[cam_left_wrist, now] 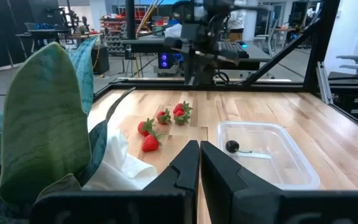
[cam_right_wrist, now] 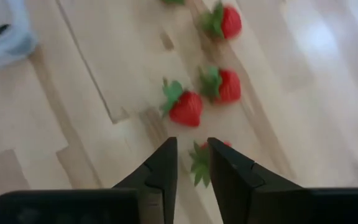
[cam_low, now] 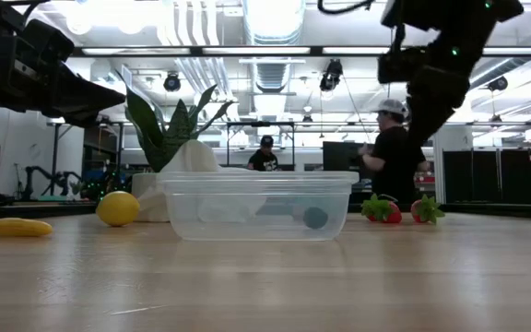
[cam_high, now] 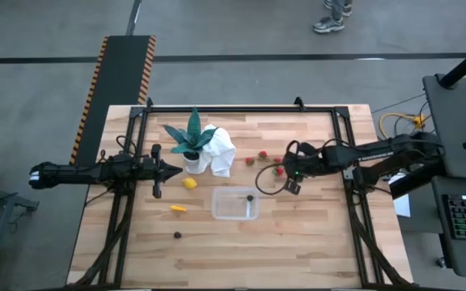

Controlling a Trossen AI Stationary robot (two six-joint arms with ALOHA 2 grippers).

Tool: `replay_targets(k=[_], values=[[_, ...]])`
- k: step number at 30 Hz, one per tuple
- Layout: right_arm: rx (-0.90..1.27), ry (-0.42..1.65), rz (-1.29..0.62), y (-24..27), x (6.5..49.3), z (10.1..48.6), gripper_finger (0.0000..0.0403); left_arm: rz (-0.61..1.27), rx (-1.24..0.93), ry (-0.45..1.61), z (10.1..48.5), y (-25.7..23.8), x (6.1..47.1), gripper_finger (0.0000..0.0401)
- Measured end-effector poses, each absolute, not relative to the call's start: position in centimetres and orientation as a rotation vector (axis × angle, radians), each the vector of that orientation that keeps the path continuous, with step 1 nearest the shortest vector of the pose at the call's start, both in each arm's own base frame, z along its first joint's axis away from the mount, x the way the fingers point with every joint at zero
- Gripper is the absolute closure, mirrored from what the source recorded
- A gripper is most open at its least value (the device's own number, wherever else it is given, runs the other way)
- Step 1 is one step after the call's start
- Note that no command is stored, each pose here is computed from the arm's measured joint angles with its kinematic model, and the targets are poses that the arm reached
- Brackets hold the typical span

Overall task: Pick and placing Produce into tupperware
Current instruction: Put the strawberry into the bin

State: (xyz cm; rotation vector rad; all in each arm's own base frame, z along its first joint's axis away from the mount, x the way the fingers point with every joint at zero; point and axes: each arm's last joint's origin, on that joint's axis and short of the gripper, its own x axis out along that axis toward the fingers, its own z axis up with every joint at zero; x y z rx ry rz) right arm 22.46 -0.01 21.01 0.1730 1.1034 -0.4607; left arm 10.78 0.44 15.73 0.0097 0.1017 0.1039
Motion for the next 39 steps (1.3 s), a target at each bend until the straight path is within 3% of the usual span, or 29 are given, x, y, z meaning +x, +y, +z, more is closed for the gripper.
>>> replay_targets(k=[10, 15, 39], values=[[0.286, 1.157, -0.616, -0.2, 22.7, 18.8, 0.0249, 0.104, 0.01, 0.1, 15.8, 0.4, 10.8, 0.0401], [0.279, 1.227, -0.647, -0.2, 22.8, 17.7, 0.0234, 0.104, 0.01, 0.1, 15.7, 0.4, 10.8, 0.0401], [0.195, 1.305, -0.693, -0.5, 22.4, 16.9, 0.0259, 0.104, 0.01, 0.104, 15.7, 0.4, 10.8, 0.0401]])
